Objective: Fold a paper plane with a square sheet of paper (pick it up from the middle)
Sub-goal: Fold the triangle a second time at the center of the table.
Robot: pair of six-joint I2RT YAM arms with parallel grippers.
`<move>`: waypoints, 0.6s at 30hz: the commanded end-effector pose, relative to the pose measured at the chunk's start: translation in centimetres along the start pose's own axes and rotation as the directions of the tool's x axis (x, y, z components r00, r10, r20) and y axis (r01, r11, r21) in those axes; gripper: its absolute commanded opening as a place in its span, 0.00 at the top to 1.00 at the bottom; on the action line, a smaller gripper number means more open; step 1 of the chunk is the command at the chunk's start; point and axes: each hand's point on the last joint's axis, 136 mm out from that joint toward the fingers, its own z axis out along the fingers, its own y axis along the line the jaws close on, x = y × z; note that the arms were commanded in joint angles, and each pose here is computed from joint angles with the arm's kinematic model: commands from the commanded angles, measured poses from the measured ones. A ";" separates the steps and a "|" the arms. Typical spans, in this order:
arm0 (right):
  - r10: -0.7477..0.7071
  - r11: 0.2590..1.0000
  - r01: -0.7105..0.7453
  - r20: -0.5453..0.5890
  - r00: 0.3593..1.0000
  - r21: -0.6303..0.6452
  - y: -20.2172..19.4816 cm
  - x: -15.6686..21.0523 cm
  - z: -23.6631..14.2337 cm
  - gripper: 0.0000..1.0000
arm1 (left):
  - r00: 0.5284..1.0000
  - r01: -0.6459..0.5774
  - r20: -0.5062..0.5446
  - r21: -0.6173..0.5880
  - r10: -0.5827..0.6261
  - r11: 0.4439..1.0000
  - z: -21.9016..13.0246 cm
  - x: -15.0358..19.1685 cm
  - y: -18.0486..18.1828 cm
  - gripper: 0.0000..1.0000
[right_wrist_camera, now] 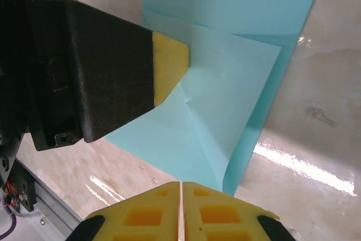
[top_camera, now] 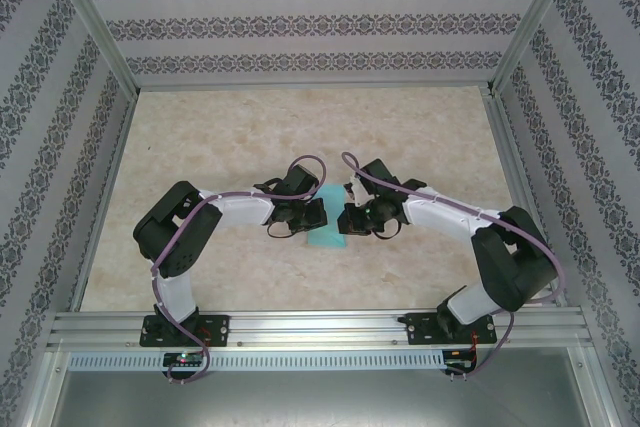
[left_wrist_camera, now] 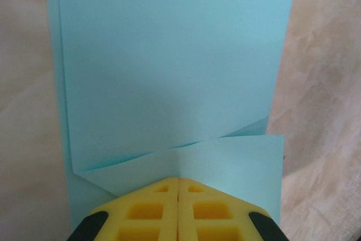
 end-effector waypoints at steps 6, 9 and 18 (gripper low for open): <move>0.000 0.999 -0.002 -0.047 0.999 -0.040 1.0 0.2 2.4 0.91 | 0.997 0.052 -0.041 -0.145 -0.058 0.988 1.5 1.8 4.2 0.93; -0.002 1.000 0.000 -0.060 0.998 -0.030 0.9 0.5 2.8 0.92 | 0.997 0.053 -0.042 -0.149 -0.060 0.987 1.6 1.9 4.4 0.93; 0.023 1.000 -0.021 -0.101 0.995 0.024 -0.8 1.4 3.9 0.92 | 0.997 0.057 -0.046 -0.152 -0.065 0.987 1.6 1.9 4.4 0.93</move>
